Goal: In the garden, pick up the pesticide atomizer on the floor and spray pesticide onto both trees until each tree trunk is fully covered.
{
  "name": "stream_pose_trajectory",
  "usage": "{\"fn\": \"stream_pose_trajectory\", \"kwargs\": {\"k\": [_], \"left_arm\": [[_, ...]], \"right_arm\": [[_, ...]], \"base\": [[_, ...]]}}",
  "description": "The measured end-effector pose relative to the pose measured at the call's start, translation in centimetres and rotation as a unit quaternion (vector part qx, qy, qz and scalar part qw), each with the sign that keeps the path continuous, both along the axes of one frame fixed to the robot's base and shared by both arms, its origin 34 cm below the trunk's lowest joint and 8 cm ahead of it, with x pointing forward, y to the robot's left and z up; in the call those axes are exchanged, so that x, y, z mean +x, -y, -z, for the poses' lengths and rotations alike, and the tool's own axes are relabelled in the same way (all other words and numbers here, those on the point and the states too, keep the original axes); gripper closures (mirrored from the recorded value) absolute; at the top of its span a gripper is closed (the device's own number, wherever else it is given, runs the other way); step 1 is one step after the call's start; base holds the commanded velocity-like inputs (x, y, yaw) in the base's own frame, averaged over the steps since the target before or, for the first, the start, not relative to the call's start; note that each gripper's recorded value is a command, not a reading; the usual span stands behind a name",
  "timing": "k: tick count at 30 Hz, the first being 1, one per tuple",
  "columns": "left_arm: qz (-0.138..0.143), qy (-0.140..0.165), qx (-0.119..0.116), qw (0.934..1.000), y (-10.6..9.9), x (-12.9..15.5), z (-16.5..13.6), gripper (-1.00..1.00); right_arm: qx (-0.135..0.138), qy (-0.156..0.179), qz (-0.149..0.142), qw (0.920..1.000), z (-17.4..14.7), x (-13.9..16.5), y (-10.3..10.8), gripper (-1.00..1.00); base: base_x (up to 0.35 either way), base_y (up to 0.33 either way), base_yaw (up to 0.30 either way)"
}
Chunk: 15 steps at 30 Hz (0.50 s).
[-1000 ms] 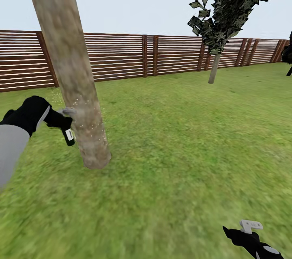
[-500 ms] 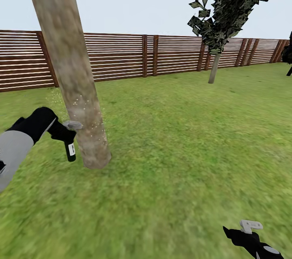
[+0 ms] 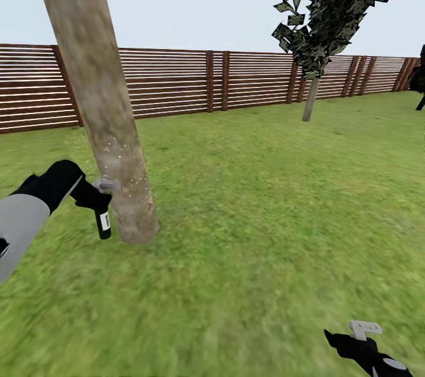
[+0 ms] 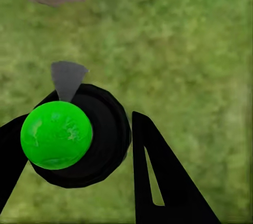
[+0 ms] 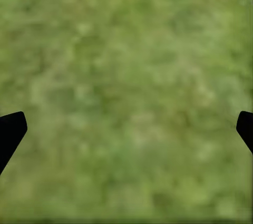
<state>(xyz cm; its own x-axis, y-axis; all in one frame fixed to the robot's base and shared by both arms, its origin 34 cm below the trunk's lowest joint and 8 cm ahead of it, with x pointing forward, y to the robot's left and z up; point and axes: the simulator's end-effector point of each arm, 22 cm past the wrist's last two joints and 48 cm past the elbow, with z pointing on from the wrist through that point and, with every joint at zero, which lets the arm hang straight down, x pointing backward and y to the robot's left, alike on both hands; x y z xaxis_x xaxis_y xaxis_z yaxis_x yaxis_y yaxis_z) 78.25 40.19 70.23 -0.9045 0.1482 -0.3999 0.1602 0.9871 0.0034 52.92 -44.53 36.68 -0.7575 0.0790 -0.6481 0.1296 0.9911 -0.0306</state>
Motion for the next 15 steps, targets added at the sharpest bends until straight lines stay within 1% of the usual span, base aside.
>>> {"fn": "stream_pose_trajectory", "kwargs": {"k": [2,4,11,15], "left_arm": [[0.0,-0.001,-0.003,1.0,0.12,-0.11,0.21,1.0],[0.0,-0.001,-0.003,1.0,0.14,-0.11,0.25,1.0],[-0.001,-0.001,-0.002,1.0,0.08,-0.14,0.32,1.0],[0.002,0.002,-0.002,1.0,0.4,0.1,-0.03,1.0]], "right_arm": [[0.001,0.0,-0.001,1.0,0.05,-0.03,-0.13,-1.0],[0.002,0.0,-0.001,1.0,0.06,0.03,-0.28,-1.0],[0.002,0.001,-0.001,1.0,0.05,0.08,-0.36,-1.0],[0.002,0.001,0.0,1.0,0.02,0.05,-0.28,-1.0]], "base": [[-0.002,-0.021,0.004],[0.0,-0.175,0.14],[0.0,-0.263,0.259],[0.073,-0.263,0.066]]}}
